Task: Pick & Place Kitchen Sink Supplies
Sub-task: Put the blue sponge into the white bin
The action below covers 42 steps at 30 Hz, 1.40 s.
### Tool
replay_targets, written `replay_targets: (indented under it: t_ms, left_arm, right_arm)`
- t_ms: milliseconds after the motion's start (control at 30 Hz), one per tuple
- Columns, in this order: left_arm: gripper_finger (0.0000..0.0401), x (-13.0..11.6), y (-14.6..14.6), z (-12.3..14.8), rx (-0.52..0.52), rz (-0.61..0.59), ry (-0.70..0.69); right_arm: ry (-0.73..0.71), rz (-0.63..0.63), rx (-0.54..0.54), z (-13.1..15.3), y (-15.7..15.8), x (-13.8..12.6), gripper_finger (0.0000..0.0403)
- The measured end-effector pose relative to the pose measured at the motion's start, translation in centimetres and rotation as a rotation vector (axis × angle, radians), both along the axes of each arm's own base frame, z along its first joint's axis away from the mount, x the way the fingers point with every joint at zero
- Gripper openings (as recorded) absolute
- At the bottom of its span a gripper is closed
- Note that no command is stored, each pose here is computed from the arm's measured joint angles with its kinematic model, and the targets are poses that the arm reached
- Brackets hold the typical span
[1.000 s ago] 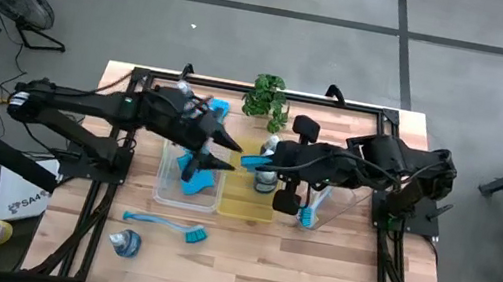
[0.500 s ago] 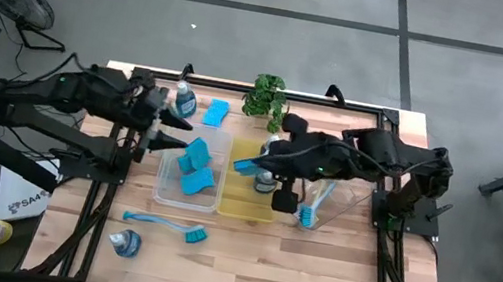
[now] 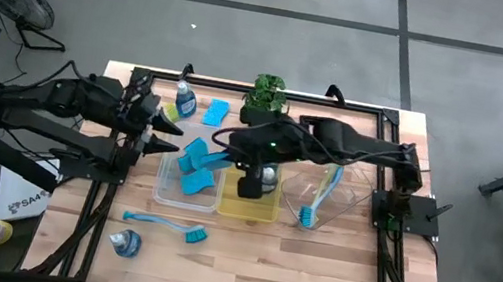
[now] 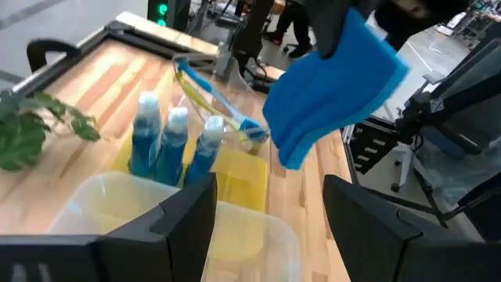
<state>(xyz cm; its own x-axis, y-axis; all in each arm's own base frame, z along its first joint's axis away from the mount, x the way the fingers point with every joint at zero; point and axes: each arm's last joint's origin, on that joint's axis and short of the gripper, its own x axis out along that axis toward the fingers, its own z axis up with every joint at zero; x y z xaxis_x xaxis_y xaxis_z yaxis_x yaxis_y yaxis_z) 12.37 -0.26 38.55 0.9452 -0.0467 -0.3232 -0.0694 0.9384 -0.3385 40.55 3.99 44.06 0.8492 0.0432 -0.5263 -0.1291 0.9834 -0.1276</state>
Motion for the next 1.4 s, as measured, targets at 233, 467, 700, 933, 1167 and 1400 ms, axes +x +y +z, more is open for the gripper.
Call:
replay_targets:
  t_ms: [233,467,700,933,1167,1400]
  left_arm:
    - [0.0230,1.4,-0.1,-4.0,-0.061,-0.010,-0.042]
    - [0.0230,2.3,0.0,-5.5,-0.048,0.025,-0.108]
    - [0.0230,2.4,0.4,-5.2,0.040,0.152,-0.146]
    - [0.0230,2.5,0.6,-3.7,0.115,0.189,-0.300]
    - [0.0230,2.5,0.5,-2.0,0.145,0.168,-0.468]
    - [0.0229,2.2,0.4,-1.2,0.149,0.148,-0.560]
  right_arm:
    - [-0.063,-0.049,0.008,-0.1,-1.1,1.2,0.0000]
    - [-0.145,-0.208,0.052,0.6,-2.6,1.5,0.0000]
    - [-0.276,-0.268,0.152,1.7,-2.7,2.0,0.0000]
    - [-0.358,-0.302,0.166,2.4,-2.9,2.1,0.0000]
    - [-0.412,-0.293,0.168,3.1,-2.9,2.1,0.0000]
    - [-0.418,-0.291,0.161,3.2,-2.9,2.1,0.0000]
